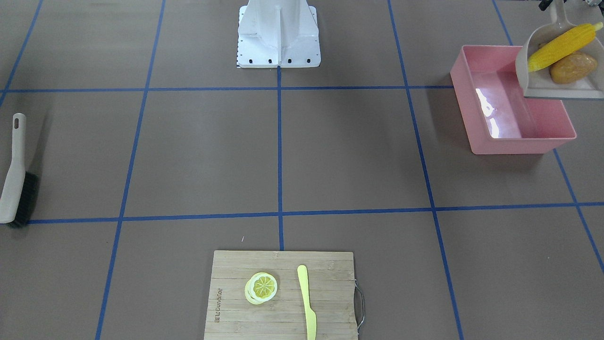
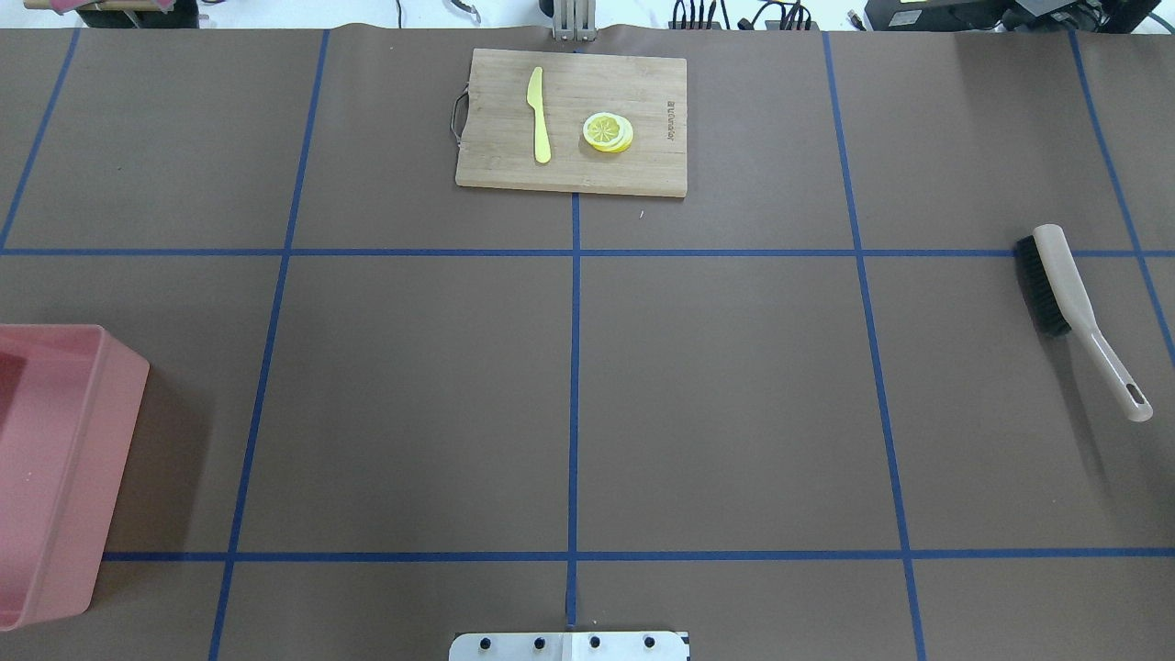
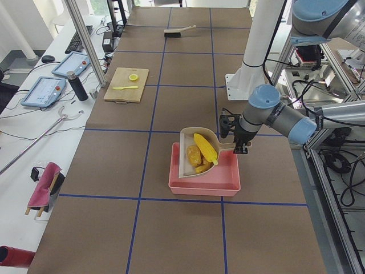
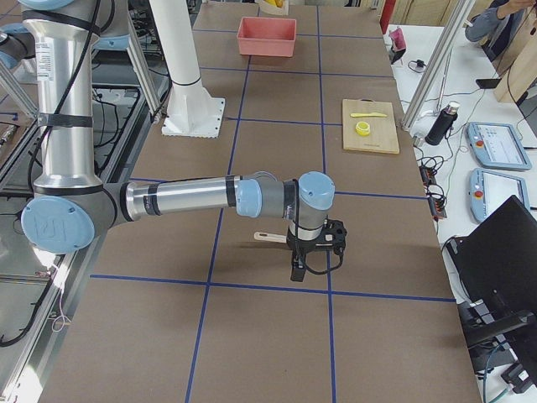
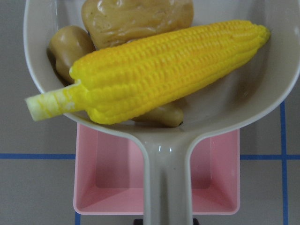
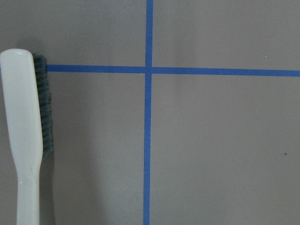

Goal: Sweep and dump trash into bin
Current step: 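Tip the dustpan over the pink bin with the left gripper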

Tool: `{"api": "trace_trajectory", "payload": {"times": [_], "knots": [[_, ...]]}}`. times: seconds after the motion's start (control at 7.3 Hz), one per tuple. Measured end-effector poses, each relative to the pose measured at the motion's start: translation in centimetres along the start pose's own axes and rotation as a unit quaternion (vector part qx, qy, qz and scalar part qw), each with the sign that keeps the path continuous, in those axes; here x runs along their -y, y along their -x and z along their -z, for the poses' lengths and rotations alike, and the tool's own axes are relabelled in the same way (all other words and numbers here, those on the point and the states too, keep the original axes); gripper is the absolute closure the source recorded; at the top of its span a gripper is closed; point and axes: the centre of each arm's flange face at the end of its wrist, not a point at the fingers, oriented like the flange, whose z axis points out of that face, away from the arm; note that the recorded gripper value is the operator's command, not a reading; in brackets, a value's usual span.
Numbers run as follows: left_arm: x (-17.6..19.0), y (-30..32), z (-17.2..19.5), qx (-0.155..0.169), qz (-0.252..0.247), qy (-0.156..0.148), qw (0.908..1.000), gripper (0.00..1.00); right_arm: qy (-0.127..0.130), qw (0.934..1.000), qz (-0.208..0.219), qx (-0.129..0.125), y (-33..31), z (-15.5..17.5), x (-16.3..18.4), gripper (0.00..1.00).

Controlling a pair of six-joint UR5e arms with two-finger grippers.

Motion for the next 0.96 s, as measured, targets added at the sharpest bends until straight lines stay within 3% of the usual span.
{"api": "trace_trajectory", "payload": {"times": [0.41,0.68,0.96], "knots": [[-1.1,-0.9,-0.7,-0.043,0.015,0.075,0.9962,1.0,-0.029,0.9994,0.016,-0.002,1.0,1.5,0.2,0.0],[-2.1,-1.5,-1.7,-0.07,0.034,0.154,0.9851,1.0,-0.03,0.9994,0.017,0.0,0.8,1.2,-0.9,0.0],[-2.7,-2.0,-2.3,-0.082,0.044,0.202,0.9749,1.0,-0.028,0.9995,0.017,0.0,0.7,1.0,-1.1,0.0]]}}
